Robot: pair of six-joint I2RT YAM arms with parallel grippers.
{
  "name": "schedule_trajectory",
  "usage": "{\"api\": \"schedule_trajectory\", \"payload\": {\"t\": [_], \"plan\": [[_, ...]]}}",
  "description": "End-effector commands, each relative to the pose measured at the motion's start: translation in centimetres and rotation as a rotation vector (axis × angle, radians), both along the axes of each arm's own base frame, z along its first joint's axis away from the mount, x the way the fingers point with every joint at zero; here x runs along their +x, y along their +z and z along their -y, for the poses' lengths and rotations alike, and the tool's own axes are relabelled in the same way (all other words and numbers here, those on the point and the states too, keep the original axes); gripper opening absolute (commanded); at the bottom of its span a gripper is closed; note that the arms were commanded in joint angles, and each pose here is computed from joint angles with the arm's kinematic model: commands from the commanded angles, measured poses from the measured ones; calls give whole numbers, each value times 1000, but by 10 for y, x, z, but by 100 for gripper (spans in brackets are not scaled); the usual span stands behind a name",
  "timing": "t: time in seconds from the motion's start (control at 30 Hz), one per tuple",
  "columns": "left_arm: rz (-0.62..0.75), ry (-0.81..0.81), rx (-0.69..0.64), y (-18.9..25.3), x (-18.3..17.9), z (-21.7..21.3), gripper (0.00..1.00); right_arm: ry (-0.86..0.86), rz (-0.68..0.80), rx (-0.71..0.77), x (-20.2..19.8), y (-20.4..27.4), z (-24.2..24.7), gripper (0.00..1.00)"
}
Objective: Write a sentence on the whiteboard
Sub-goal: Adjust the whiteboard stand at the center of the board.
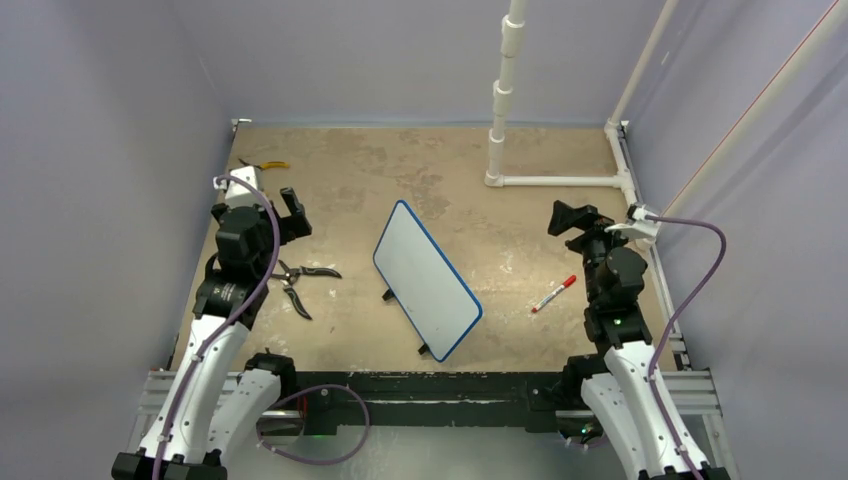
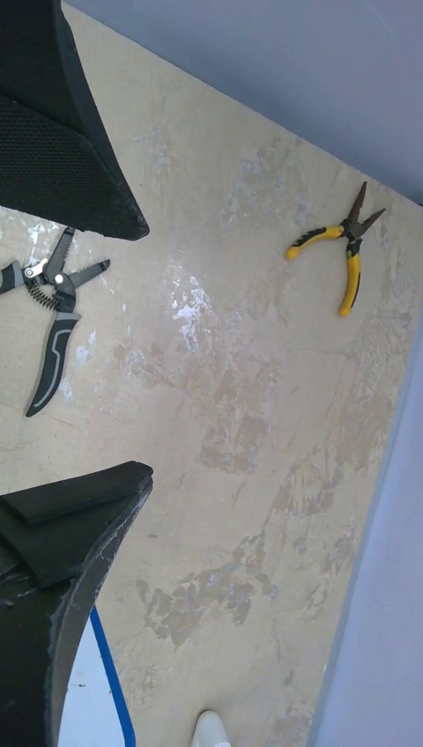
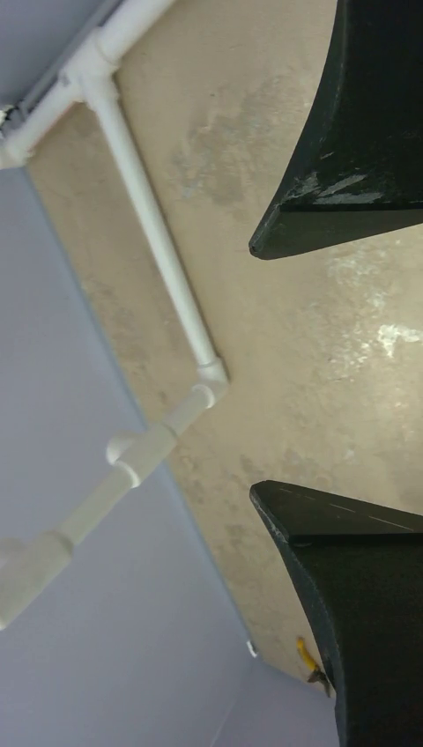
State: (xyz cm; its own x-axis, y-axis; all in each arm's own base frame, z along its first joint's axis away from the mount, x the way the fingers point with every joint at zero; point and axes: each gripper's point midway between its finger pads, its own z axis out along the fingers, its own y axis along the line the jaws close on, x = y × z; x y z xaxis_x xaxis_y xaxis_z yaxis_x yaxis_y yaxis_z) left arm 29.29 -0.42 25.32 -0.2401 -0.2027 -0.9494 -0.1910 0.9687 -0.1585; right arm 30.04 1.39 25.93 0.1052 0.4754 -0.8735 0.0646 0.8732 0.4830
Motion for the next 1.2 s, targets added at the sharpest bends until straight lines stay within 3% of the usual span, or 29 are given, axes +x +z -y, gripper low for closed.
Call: {"api": "schedule_trajectory", "payload": {"t": [0.0, 0.23, 0.43, 0.6, 0.83, 1.0, 1.17], "plan": [[4, -18, 1, -2, 6, 3, 99, 32, -82, 41, -4, -7, -7, 99], [-54, -288, -55, -23, 10, 52, 95, 99, -119, -23, -12, -10, -16, 99], [-188, -486, -188, -60, -19, 106, 88, 181, -101, -25, -18, -12, -30, 99], [-195, -474, -255, -64, -47, 125, 87, 201, -98, -41, -17, -2, -33, 99], [-313, -512, -351, -109, -68, 148, 83, 235, -81, -37, -21, 2, -39, 99], [-384, -533, -291, -138, -72, 161, 76, 245, -81, -33, -26, 1, -40, 99], [-357, -628, -285, -151, -75, 180, 61, 246, -80, -30, -27, -1, -40, 99]]}}
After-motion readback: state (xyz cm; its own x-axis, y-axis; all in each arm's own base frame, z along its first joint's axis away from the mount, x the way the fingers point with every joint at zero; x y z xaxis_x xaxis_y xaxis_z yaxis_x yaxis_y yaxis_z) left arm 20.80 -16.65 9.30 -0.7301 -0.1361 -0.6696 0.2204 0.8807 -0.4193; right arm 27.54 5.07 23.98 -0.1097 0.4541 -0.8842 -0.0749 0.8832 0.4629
